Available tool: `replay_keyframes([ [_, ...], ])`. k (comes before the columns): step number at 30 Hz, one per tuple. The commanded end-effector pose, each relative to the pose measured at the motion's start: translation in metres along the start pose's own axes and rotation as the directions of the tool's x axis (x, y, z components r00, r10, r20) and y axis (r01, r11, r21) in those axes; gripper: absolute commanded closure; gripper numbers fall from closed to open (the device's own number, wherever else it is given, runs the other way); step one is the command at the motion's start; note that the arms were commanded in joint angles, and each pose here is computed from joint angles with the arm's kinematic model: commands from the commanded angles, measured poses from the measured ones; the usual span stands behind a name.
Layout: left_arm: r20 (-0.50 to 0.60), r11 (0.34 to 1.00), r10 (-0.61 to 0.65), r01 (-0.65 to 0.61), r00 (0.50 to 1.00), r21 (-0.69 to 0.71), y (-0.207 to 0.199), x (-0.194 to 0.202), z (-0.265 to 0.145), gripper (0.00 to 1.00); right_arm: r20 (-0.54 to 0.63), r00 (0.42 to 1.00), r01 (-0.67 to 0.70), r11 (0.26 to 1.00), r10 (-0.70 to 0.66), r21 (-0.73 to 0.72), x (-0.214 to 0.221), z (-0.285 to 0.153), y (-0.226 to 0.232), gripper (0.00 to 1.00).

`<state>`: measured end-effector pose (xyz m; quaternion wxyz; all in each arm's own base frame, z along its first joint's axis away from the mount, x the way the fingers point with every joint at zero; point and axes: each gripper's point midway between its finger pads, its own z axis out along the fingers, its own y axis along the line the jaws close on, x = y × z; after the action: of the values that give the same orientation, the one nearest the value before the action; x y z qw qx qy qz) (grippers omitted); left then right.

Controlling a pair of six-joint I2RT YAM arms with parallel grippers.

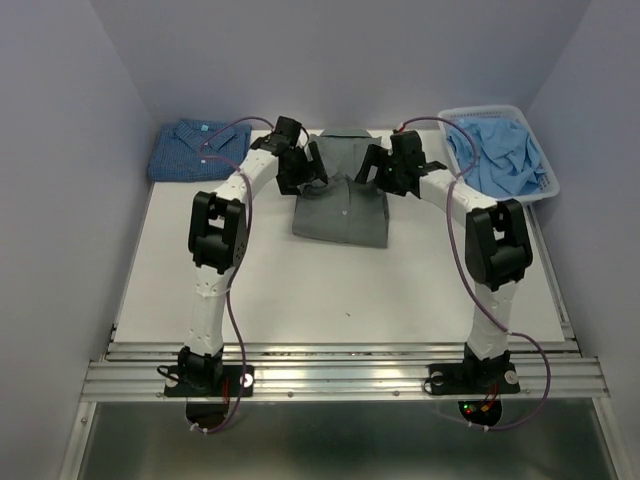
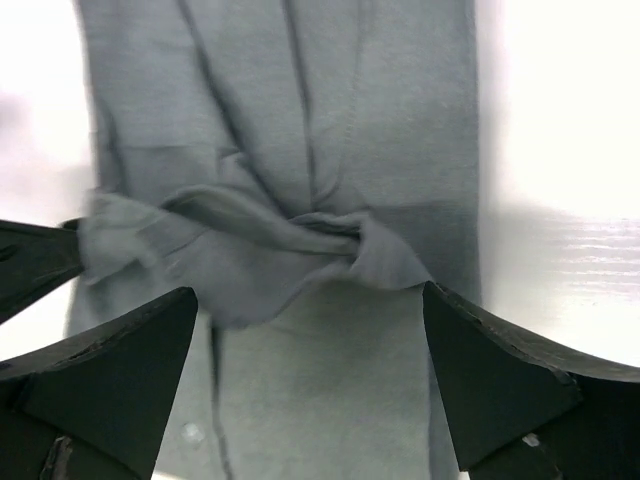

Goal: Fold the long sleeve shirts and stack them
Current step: Fold the shirt

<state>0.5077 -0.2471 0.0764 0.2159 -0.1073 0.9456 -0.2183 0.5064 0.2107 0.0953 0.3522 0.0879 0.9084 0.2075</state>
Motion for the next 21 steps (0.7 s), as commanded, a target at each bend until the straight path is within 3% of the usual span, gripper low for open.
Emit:
replay_keyframes([
  [1,0.157,0.996,0.043,-0.055,0.987,0.069,-0.039,-0.036,-0.084,0.01,0.132,0.991,0.051,0.981,-0.026,-0.186,-0.048,-0.063,0.054,0.0],
  [7,0.212,0.997,0.036,-0.049,0.977,0.056,-0.038,-0.022,-0.124,0.01,0.102,0.995,0.04,0.935,-0.004,-0.352,-0.026,-0.098,0.076,0.0],
  [9,0.264,0.993,0.037,-0.064,0.964,0.096,-0.047,-0.026,-0.146,0.01,0.041,0.999,0.018,0.909,-0.001,-0.417,-0.005,-0.104,0.081,0.0],
  [16,0.085,0.93,0.089,-0.113,0.992,0.349,-0.071,0.047,-0.117,0.01,-0.033,0.999,-0.051,0.848,0.039,-0.528,0.021,-0.088,0.088,0.0],
  [21,-0.067,0.924,0.116,-0.083,0.991,0.373,-0.069,0.091,-0.067,0.01,-0.053,0.994,-0.105,0.909,0.092,-0.404,0.042,-0.048,0.053,0.0],
])
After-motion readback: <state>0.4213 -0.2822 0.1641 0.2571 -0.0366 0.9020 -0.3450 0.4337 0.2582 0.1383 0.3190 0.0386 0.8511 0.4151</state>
